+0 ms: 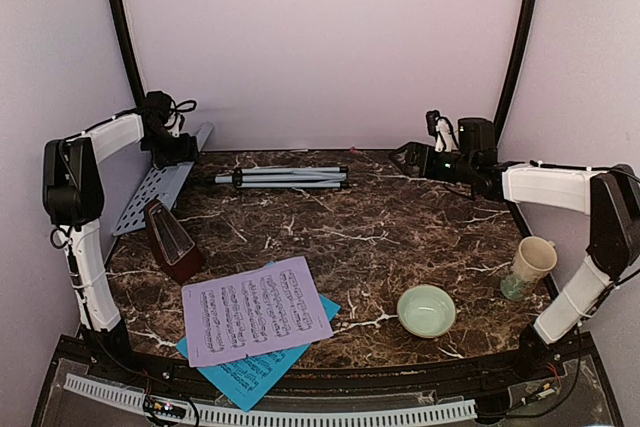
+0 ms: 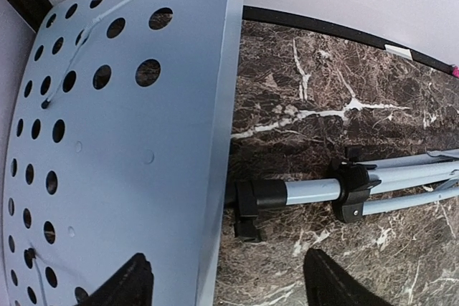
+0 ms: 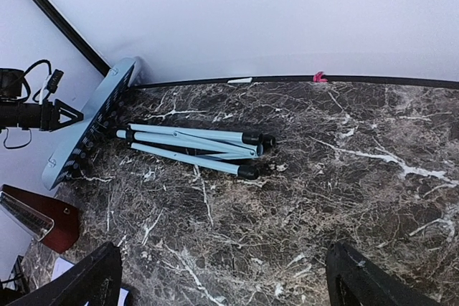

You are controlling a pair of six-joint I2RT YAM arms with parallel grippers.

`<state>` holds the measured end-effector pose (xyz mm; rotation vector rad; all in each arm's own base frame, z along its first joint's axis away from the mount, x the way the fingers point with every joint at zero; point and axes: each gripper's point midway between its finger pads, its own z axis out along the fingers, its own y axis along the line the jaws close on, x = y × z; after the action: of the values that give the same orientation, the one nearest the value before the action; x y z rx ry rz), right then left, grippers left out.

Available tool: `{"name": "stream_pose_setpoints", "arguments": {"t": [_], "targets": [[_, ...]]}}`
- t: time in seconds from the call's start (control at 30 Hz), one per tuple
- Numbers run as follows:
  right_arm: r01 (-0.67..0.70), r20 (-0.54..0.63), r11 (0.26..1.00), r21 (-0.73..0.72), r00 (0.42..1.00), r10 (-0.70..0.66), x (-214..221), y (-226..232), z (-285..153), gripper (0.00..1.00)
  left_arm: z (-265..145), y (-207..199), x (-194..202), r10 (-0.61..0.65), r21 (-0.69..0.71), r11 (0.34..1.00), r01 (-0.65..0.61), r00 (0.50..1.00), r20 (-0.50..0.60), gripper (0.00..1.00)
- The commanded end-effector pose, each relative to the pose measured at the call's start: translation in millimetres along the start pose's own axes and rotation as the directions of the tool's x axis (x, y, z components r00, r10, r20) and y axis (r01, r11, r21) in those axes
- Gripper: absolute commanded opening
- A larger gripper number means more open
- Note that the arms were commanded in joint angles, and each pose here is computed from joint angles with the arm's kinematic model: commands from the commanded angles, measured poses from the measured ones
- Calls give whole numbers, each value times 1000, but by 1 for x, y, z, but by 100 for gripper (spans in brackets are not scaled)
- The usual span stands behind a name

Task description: Set up the instrument practice props

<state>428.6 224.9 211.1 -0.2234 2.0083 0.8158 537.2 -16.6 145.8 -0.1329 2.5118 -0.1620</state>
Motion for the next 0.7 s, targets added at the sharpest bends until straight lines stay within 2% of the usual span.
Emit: {"name": "stream_pose_setpoints", "arguments": {"t": [0.0, 0.67], "targets": [[1, 23, 998, -56, 1000, 1, -5, 11, 2, 100, -3, -12, -10, 1, 102, 995, -3, 1000, 16, 70], [-19, 20, 998, -53, 1000, 20, 1, 8, 2, 100, 30, -5, -5, -5, 78, 997, 8, 999, -42, 28]]}}
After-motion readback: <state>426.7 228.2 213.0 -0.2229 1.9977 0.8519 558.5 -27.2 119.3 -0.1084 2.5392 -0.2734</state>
